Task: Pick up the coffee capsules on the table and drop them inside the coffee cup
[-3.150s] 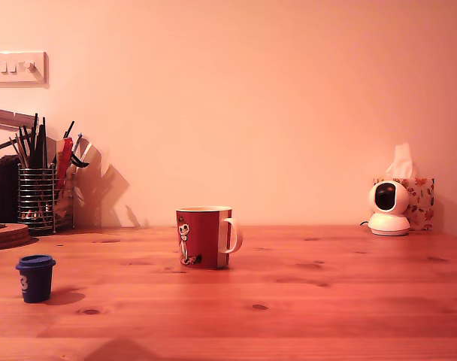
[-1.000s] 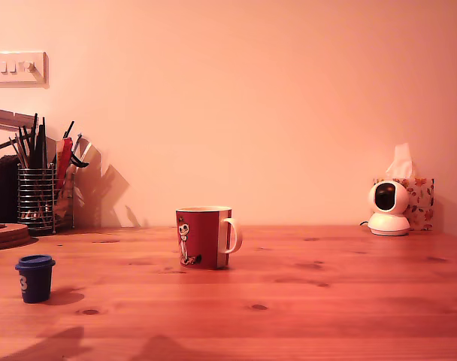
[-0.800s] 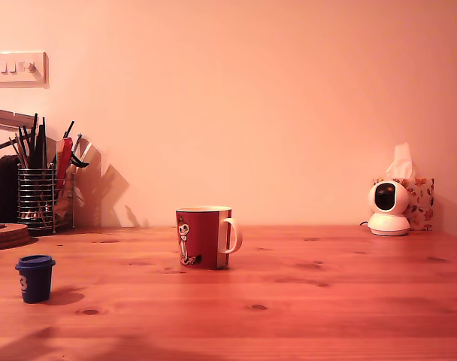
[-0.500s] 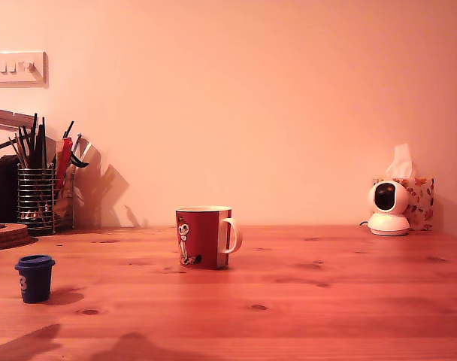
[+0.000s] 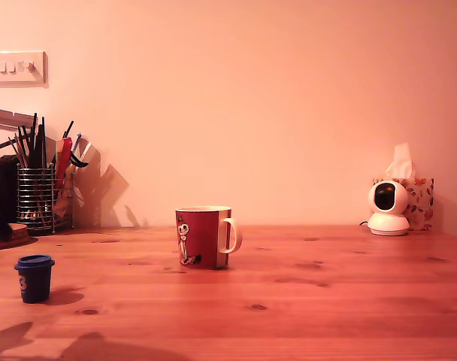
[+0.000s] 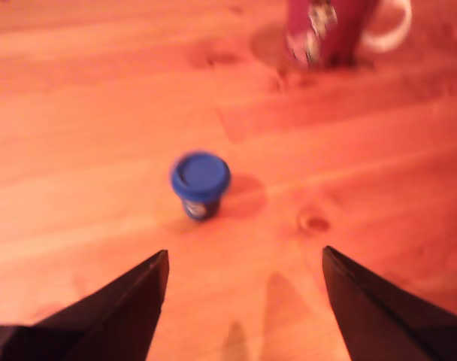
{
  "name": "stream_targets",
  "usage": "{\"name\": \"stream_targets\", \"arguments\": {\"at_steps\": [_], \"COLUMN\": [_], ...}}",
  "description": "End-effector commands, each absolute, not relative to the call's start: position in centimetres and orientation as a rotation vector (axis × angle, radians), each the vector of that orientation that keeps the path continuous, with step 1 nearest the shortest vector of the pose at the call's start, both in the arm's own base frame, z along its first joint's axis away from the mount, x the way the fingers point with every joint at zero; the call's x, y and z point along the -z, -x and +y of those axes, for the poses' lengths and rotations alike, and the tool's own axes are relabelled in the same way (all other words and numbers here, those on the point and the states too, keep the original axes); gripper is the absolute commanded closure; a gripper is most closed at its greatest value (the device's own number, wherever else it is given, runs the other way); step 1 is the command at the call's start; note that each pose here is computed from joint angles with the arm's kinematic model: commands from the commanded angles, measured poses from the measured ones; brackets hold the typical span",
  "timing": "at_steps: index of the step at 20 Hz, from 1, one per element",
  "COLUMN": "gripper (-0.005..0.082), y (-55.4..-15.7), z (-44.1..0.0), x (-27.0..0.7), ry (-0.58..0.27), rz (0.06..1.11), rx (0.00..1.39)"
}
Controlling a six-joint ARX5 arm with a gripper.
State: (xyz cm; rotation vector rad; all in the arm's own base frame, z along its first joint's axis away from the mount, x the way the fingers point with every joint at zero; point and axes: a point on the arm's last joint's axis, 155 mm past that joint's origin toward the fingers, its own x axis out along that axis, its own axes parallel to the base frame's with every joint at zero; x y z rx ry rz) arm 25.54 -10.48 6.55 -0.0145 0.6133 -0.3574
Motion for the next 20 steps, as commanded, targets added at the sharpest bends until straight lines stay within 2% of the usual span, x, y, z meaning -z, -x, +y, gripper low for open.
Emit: {"name": "stream_targets", "arguments": {"at_steps": [1,4,8,20], "gripper": [0.0185,0.0184,0.0185,0.0185], "y": [-25.6,-26.2,-27.1,-29.9], "z": [-10.6,-10.8,-11.1,-12.0], "x": [-5.6,-4.8,-3.5,-0.9], "ry": [-0.022,-0.081,-0.109,-0.091], "rz": [0.615,0.614,0.630,0.577], "rx": [0.370,0.388,0.396,0.390]}}
